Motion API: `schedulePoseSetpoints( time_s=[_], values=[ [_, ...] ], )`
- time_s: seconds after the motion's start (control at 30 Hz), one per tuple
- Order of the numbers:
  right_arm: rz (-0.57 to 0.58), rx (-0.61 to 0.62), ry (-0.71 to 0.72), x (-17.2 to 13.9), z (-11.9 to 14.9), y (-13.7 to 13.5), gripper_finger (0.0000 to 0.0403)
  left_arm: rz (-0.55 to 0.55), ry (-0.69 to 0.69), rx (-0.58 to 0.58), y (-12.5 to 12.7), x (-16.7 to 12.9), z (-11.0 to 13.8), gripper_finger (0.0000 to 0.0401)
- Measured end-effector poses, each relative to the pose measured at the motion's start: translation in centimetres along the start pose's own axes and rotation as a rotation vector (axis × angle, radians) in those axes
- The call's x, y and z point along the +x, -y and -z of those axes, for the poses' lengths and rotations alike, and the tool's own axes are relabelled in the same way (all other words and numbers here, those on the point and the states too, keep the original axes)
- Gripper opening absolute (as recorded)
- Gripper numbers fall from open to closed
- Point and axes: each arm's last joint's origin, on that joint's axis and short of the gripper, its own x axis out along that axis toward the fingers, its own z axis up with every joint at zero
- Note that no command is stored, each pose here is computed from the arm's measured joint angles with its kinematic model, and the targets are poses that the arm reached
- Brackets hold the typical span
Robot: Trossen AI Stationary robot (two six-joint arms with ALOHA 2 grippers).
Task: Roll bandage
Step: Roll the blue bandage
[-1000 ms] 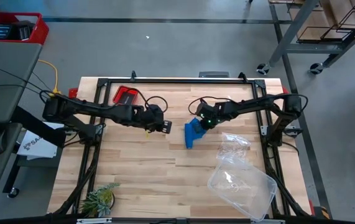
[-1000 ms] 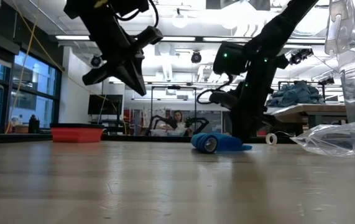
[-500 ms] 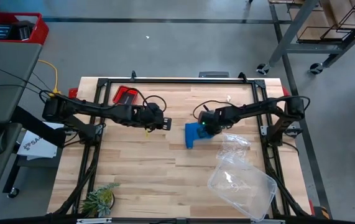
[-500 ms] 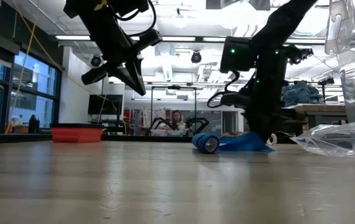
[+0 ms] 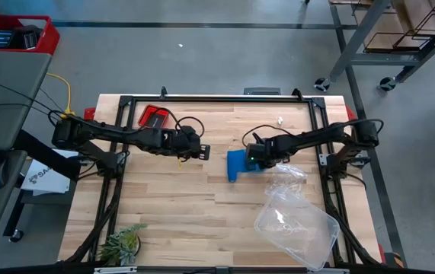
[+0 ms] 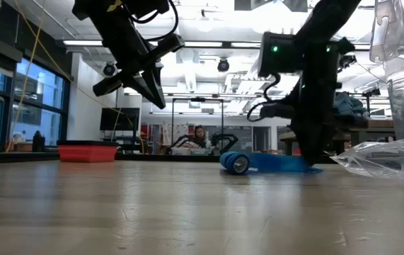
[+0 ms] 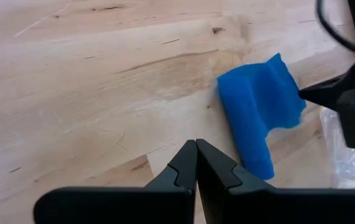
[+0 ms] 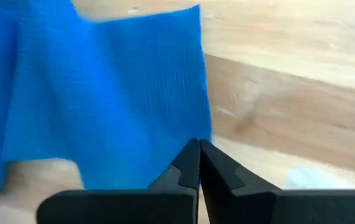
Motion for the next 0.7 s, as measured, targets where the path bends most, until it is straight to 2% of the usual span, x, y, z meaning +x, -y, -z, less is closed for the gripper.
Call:
schedulePoseSetpoints(
  time_s=[0.13, 0.27, 0.4, 0.57, 0.7],
  values=[
    [0.026, 0.041, 0.018, -1.1, 0.5, 0.5, 0.0, 0.001, -0.002, 0.0, 0.0, 0.0, 0.0, 0.0],
    [-0.019, 0.068, 0.084, -2.1, 0.2, 0.5, 0.0, 0.003, -0.001, 0.0, 0.0, 0.0, 0.0, 0.0],
    [-0.102, 0.022, 0.127, -2.3, -0.9, 0.0, 0.0, 0.009, 0.002, -0.002, 0.1, 0.0, 0.0, 0.0],
    [-0.095, -0.032, 0.137, -0.7, -2.9, -0.1, 0.0, 0.01, 0.001, -0.002, 0.1, 0.0, 0.0, 0.0],
    [-0.086, -0.069, 0.09, 0.7, -4.1, 0.1, 0.0, 0.013, -0.008, -0.002, 0.1, 0.0, 0.0, 0.0]
  ],
)
